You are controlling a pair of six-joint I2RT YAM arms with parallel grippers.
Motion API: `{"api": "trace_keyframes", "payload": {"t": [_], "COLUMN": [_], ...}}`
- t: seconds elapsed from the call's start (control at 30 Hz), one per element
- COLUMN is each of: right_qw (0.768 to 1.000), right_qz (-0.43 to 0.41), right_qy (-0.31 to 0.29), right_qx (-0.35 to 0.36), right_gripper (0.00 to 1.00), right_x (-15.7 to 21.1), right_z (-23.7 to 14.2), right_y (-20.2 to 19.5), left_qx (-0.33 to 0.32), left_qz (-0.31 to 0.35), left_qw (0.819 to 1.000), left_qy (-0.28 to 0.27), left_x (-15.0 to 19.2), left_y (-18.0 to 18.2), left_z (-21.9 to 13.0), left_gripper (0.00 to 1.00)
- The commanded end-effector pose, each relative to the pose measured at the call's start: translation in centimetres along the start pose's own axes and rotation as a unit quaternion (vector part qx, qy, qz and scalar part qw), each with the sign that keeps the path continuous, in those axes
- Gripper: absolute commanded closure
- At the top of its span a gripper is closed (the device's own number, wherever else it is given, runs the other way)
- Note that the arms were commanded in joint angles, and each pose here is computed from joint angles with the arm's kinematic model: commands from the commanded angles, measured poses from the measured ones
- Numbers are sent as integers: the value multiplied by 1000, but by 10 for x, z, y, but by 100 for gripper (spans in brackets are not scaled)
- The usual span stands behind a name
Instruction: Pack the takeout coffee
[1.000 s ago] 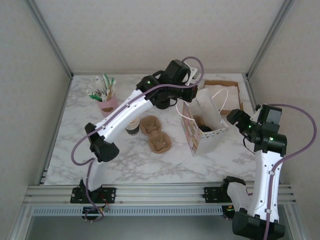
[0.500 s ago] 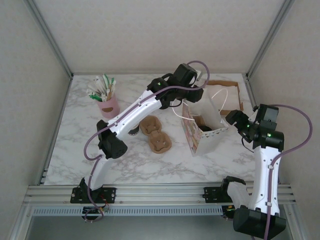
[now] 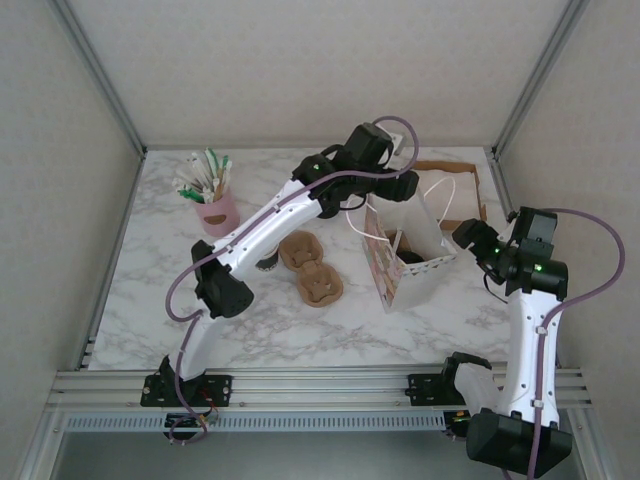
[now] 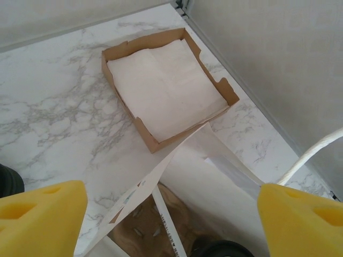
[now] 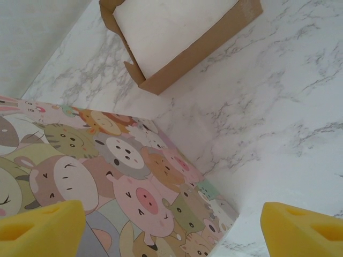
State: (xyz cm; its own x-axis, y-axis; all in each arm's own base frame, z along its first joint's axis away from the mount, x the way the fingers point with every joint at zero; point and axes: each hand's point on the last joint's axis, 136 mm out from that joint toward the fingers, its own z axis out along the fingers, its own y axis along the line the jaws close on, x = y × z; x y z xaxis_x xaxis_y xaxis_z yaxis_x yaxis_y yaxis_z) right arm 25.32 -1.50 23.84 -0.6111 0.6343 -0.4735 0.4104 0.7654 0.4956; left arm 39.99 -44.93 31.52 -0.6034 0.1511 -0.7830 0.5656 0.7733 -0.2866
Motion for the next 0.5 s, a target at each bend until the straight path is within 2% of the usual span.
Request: {"api": "trace_keyframes", "payload": {"t": [0.0, 0.37, 0.47], "right_qw": [1000, 1000, 999], "right_qz": [7, 16, 27], "right_qy": [-15, -20, -30], "right_qx": [5, 12, 15], "right_gripper": [14, 14, 14], "right_x": [-9, -20, -32], "right_z": [-2, 3, 8], "right_y": [-1, -2, -4], "left_qx": [-1, -29, -32], "left_qz": [0, 2, 0], "left_qw": [998, 996, 996], "left_qy": [-62, -79, -89], "left_x": [-39, -43, -43], "left_y": [-3, 10, 13], "left_z": [-48, -69, -77], "left_gripper": [16, 14, 7]}}
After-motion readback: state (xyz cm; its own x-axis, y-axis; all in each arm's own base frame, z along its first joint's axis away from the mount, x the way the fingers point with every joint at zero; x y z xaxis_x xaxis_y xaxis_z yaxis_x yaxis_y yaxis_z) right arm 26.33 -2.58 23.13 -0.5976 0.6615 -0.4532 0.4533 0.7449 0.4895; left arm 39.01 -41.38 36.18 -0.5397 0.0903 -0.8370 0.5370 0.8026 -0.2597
